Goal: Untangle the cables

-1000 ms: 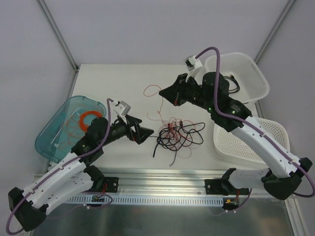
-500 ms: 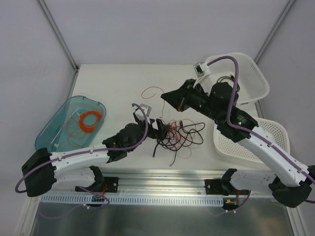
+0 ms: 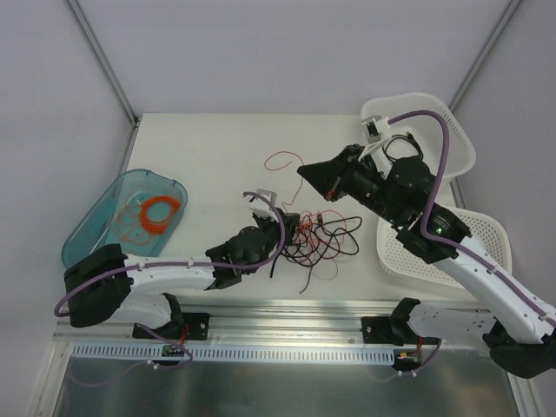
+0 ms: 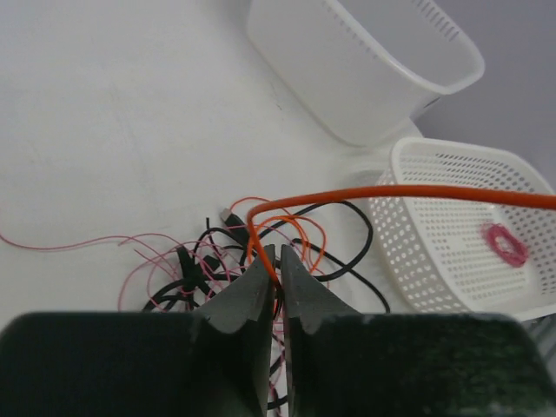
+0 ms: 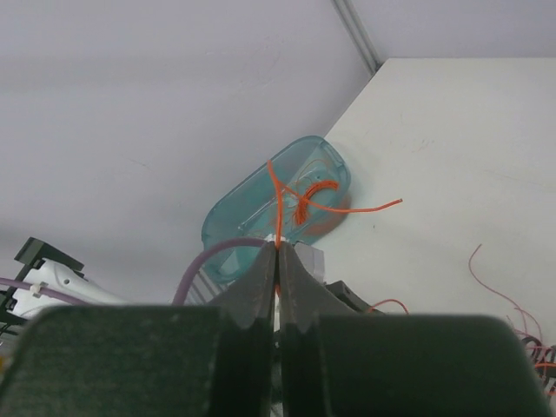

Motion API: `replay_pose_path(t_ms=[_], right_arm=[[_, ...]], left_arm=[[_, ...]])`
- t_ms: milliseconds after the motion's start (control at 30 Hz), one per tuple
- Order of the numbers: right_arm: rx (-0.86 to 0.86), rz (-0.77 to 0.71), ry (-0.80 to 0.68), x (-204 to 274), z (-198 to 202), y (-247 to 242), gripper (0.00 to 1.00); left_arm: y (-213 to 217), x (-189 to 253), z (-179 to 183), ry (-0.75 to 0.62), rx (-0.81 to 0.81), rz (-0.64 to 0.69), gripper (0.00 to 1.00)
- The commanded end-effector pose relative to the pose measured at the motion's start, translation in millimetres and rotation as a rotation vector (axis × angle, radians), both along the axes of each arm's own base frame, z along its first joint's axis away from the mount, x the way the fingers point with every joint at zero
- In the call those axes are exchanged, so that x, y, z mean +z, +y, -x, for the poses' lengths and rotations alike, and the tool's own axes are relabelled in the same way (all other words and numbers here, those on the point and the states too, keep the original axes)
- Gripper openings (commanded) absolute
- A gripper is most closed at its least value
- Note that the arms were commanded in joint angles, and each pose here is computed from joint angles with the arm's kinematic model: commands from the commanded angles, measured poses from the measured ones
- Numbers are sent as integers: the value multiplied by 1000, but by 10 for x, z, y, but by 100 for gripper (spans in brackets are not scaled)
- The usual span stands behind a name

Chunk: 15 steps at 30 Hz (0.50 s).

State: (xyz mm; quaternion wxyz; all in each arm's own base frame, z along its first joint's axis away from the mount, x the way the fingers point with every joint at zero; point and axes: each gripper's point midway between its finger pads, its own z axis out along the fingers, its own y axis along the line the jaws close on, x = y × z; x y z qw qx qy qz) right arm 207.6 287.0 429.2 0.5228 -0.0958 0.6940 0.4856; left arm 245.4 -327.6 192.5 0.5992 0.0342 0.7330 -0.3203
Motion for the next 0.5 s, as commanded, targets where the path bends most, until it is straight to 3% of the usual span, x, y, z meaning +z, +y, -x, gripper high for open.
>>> replay_pose_path(t_ms=[0,100,167,267,333,367,400,467], right_arm=[[-85,-1,-49,103,0,-238,1],[-183,103,-18,-169,-68,-462,1],[-262,193,31,-419,-125,-641,3],[-323,306,79,-741,-151,-824,17],[-357,363,112,-932,-145,-935,27],[-361,393,133,-1090,-132,-965,34],[-365,395,135,-1128,-102,-1007,45],[-361,421,152,-1278,-61,-1048,54]], left_arm=[[22,418,-47,-76,37,114,0],[160,585,-53,-85,75,86,0],[294,588,-45,-72,93,-14,0],[486,735,-73,-57,116,-131,0],[582,1042,-113,-54,125,-135,0],[730,965,-150,-24,146,-219,0],[785,1204,-160,-44,152,-200,0],[994,1245,-199,-28,171,-285,0]])
